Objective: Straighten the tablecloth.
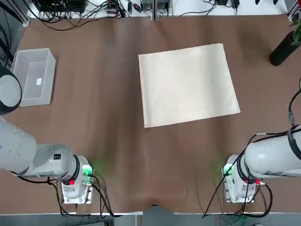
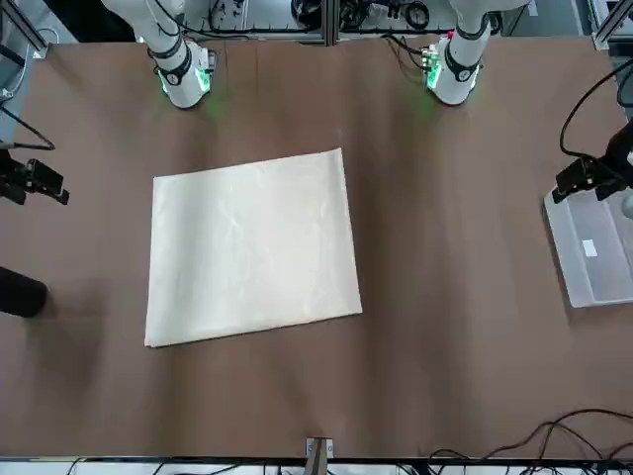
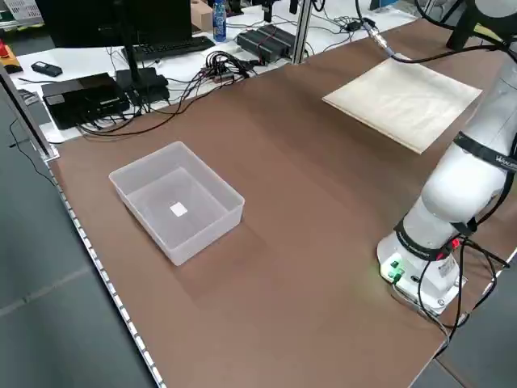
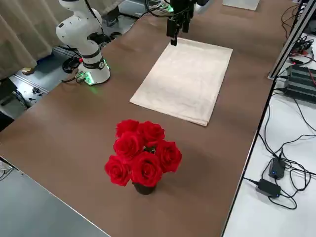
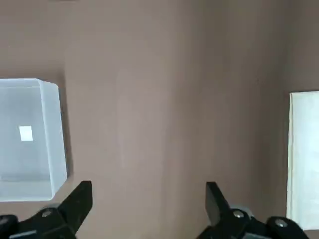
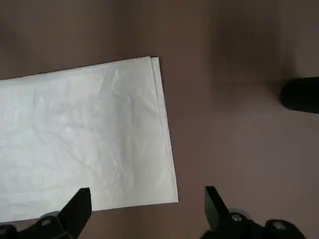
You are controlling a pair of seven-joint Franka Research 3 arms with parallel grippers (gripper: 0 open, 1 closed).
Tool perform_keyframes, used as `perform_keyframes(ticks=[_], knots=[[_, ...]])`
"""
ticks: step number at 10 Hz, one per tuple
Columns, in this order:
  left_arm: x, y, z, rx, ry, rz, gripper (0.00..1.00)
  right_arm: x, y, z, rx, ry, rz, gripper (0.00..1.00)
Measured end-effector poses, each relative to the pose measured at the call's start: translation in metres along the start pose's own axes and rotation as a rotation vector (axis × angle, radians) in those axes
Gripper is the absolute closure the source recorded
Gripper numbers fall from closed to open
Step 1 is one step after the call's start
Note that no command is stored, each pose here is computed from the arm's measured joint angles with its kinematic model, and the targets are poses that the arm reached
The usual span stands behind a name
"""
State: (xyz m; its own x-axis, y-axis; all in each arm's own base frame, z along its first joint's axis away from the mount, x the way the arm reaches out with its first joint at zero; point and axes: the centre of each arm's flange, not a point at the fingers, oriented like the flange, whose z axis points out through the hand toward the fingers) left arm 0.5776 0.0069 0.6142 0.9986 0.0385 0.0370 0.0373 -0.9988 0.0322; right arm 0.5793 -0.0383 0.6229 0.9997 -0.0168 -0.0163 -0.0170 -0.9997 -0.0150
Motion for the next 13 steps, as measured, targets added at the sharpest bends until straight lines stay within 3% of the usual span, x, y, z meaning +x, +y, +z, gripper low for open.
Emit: perform_keyframes(ticks=[13], knots=[[0.015,0.008,-0.001,-0.002,0.016,0.009,0.00,-0.002,0.000,0.001,0.002,-0.021,-0.006,0.00]])
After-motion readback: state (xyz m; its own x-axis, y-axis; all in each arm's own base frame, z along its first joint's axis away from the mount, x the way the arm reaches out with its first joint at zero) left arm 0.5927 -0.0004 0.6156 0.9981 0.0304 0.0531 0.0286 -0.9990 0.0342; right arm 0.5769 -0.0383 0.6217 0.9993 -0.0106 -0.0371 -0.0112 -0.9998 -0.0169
